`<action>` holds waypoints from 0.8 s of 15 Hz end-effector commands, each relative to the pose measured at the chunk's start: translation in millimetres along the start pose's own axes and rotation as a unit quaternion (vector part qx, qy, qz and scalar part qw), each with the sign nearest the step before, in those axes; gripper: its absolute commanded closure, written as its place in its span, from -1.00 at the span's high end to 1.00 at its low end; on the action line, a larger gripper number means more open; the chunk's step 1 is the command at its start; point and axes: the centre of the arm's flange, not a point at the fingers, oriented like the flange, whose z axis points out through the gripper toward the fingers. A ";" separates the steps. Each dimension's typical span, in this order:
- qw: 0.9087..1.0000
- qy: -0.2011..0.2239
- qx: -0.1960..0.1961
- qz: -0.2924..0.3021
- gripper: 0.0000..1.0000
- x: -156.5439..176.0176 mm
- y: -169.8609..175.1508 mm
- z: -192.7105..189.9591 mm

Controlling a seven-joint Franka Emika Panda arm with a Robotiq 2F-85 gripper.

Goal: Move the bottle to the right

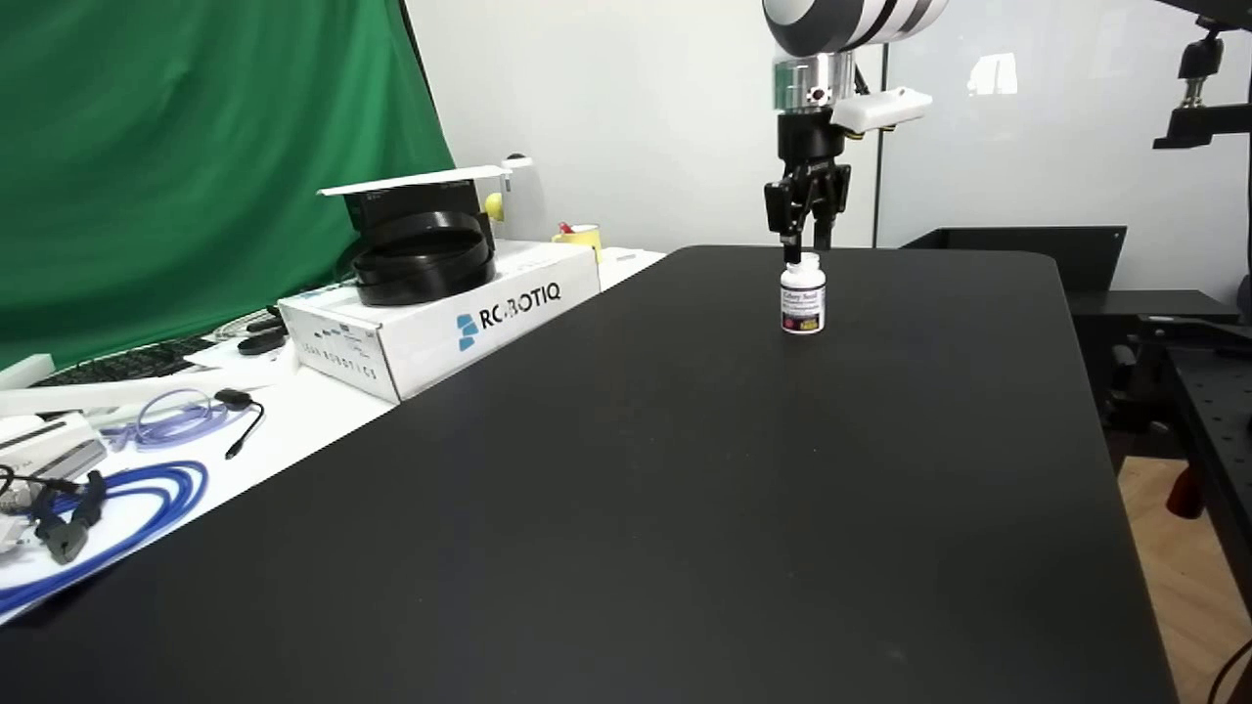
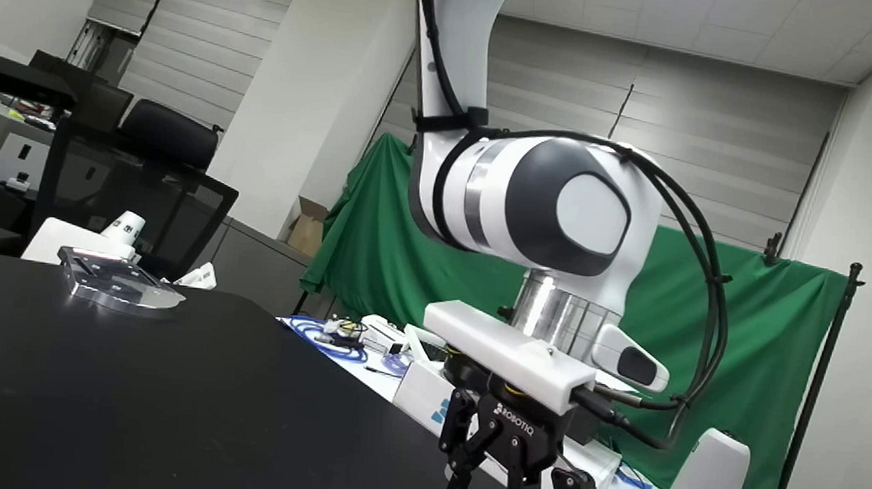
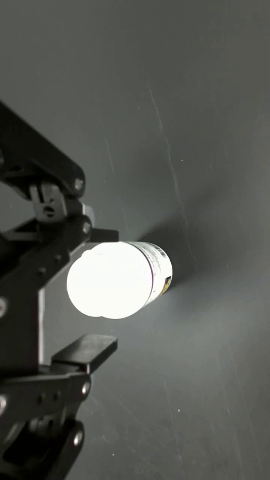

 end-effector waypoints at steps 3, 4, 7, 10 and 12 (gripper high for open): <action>1.000 0.002 -0.004 0.006 1.00 -1.0 1.6 -79.6; 1.000 -0.001 -0.009 0.001 1.00 -3.2 0.9 -95.1; 1.000 -0.015 -0.011 -0.023 1.00 -4.9 2.9 -89.5; 0.999 -0.028 -0.013 -0.034 1.00 -12.1 -0.6 -112.8; 0.999 -0.029 -0.014 -0.035 1.00 -12.8 -1.0 -111.9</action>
